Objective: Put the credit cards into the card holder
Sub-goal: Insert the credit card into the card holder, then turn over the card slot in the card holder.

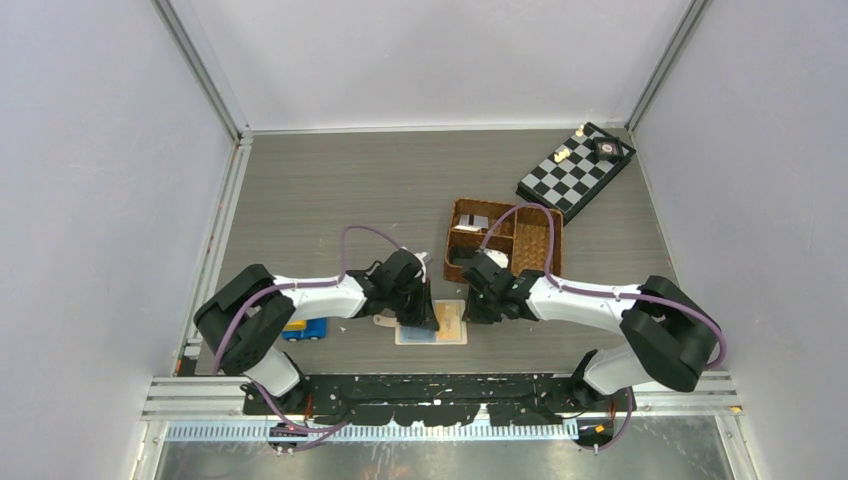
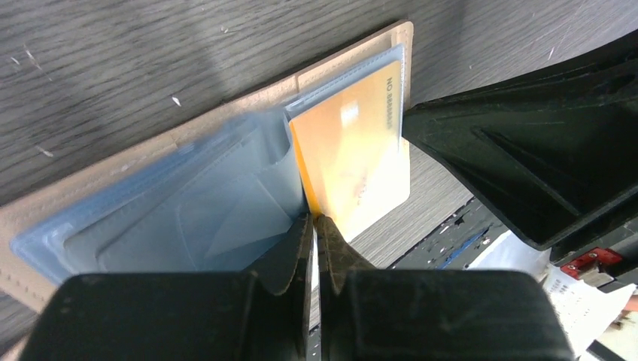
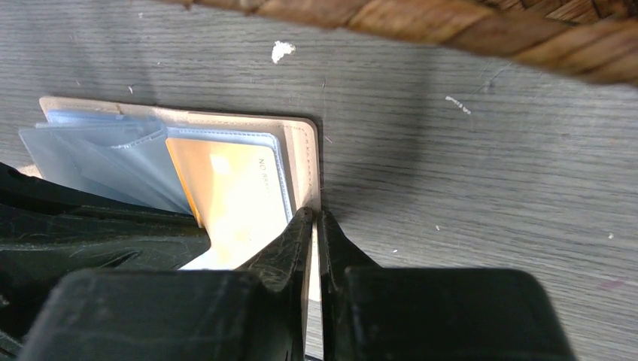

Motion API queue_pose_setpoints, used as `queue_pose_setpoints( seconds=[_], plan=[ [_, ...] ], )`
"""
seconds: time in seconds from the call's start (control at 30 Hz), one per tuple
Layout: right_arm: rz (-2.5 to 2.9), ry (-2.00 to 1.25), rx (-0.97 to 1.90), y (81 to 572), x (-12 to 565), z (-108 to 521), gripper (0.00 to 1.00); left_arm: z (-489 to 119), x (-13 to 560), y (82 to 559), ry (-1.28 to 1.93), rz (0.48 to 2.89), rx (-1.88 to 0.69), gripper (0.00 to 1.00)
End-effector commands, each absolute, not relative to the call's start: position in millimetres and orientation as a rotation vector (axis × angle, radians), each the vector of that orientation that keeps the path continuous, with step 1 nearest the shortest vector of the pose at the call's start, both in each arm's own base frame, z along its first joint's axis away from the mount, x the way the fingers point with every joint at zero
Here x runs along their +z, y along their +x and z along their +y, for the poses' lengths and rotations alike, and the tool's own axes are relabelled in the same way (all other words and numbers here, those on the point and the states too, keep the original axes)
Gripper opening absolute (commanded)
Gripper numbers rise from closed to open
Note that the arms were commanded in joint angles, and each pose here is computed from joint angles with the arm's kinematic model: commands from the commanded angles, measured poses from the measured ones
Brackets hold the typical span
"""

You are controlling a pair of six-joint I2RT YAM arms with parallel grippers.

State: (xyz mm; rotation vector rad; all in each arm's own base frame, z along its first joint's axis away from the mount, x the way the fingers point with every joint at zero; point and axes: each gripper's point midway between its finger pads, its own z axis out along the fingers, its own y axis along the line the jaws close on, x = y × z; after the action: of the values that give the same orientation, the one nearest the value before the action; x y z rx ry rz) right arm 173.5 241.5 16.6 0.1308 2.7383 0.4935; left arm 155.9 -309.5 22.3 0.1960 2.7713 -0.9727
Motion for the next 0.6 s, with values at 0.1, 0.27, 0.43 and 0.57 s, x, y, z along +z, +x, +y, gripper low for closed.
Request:
queue_pose_setpoints(
  seconds=[0.1,0.27,0.43,0.57],
  plan=[
    [2.660,0.145,0.558,176.6,47.6,242.2,0.19,-302.2,64.5,167.5,0.295,2.655,-0.889,0.26],
    [2.600,0.132,0.690,178.1,71.7,254.4,0.25,-282.4,86.2,170.8,0.319,2.603,-0.795,0.47],
    [2.612,0.141,0.751,176.5,67.9,264.9,0.29,-250.3,76.5,173.9,0.298,2.632,-0.631,0.57],
    [2.635,0.153,0.731,176.1,54.6,265.0,0.30,-239.2,63.7,171.0,0.297,2.677,-0.586,0.62]
  ],
)
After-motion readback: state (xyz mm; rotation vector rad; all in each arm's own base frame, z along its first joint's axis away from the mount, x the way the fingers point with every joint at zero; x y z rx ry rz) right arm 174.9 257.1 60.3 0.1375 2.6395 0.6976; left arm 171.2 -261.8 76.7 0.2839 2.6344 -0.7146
